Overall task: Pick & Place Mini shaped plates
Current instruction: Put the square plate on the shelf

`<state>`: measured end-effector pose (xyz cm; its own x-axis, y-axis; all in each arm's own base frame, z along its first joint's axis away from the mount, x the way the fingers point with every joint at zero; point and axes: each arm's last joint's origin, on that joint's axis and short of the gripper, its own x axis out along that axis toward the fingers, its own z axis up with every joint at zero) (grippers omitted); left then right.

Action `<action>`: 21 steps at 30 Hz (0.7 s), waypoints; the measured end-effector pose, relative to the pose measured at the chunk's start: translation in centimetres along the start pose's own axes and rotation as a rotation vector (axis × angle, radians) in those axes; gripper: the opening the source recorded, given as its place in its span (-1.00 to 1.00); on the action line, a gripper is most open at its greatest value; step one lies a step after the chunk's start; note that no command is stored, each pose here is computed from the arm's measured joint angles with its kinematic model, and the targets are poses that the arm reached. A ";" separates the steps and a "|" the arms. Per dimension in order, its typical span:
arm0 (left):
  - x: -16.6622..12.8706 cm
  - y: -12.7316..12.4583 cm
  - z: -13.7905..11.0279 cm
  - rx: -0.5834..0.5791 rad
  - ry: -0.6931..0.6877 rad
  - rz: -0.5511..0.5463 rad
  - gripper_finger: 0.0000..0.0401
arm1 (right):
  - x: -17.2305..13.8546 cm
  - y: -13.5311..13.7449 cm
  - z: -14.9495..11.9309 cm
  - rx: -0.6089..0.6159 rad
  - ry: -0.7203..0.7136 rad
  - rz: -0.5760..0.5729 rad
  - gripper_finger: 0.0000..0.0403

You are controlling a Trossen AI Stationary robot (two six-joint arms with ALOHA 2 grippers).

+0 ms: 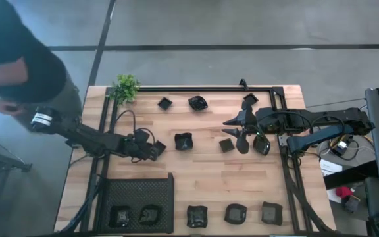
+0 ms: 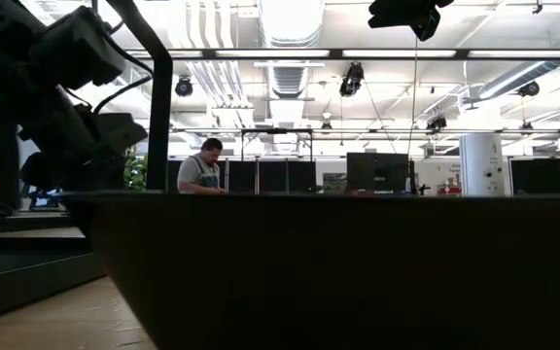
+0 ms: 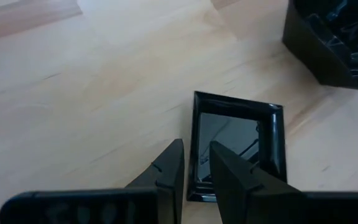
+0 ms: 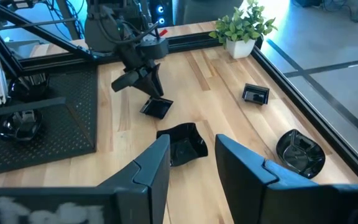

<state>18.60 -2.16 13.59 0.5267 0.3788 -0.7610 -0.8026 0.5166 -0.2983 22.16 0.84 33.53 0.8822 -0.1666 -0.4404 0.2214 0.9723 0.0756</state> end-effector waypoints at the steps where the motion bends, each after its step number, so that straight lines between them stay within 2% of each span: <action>1: 0.0 0.0 0.0 -0.002 -0.002 -0.003 -0.66 | 0.0 0.0 0.0 0.000 0.000 0.000 -0.39; 21: 1.4 -0.3 -0.7 0.006 0.018 0.017 -0.69 | 0.0 0.0 0.0 0.000 0.000 0.000 -0.39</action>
<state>19.39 -2.34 12.15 0.5079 0.3738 -0.7761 -0.8097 0.5146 -0.2820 22.16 0.84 33.53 0.8821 -0.1670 -0.4405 0.2216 0.9723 0.0751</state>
